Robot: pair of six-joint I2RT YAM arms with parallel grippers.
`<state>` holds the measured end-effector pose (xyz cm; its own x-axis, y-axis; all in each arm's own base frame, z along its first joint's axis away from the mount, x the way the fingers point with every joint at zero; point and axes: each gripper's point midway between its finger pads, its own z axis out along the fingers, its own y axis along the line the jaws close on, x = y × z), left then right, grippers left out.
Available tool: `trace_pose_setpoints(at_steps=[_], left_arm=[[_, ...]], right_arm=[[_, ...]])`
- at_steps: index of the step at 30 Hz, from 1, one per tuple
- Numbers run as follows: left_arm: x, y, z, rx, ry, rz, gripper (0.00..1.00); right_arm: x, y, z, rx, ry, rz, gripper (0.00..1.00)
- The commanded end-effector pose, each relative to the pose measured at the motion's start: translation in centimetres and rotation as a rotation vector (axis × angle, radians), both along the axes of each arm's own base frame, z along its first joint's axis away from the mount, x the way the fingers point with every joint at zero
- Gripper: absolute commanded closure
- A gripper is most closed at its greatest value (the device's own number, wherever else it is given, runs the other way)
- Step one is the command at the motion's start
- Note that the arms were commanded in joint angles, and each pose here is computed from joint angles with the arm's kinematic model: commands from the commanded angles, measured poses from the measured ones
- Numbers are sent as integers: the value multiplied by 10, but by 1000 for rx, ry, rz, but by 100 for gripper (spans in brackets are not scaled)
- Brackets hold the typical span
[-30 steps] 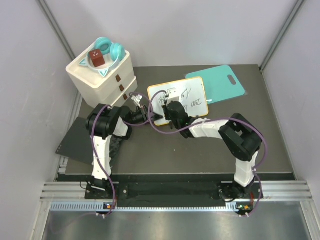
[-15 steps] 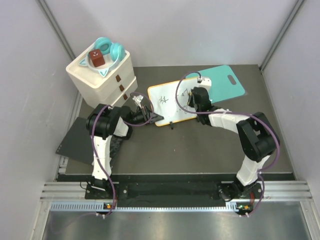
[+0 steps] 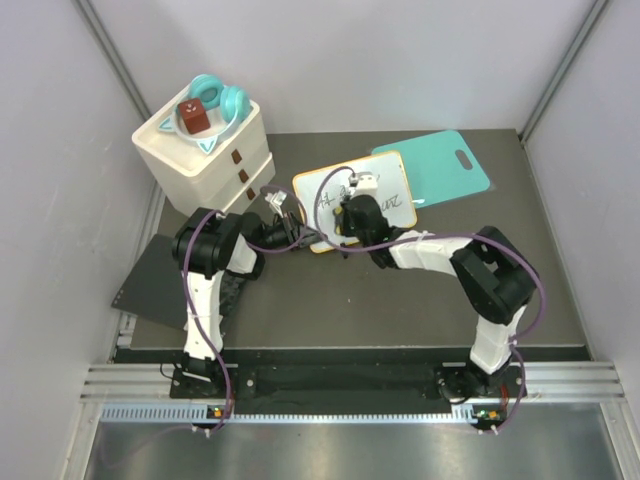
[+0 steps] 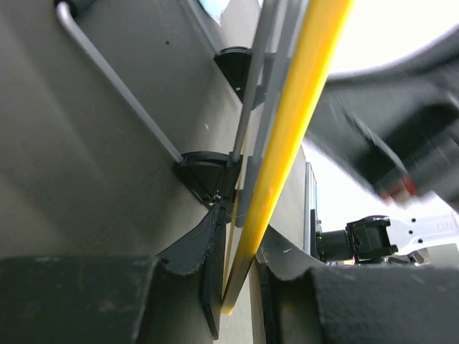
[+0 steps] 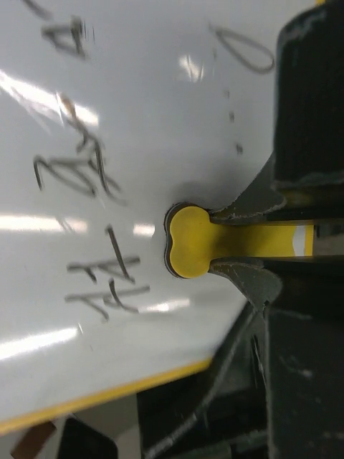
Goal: Erase the whiteboard
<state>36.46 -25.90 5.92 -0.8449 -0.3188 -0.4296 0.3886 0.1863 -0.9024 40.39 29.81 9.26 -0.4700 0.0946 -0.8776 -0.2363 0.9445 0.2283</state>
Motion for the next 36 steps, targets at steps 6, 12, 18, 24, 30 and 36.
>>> trace_pose_setpoints(at_steps=[6, 12, 18, 24, 30, 36], left_arm=[[-19, -5, 37, -73, -248, -81, 78], [-20, -5, 38, -73, -251, -89, 78], [-21, -6, 42, -81, -251, -110, 78], [-21, -8, 46, -88, -254, -126, 79], [-22, -8, 44, -86, -248, -130, 78], [-23, -10, 42, -86, -245, -141, 78]], right_arm=[[-33, 4, -57, -139, 188, 5, 100], [-11, -46, -28, -109, 182, -121, 100], [13, -105, -16, -133, 206, -246, 100], [31, -133, -16, -90, 179, -274, 100], [29, -107, -20, 10, 193, -149, 100], [1, -67, -39, 50, 205, -44, 100]])
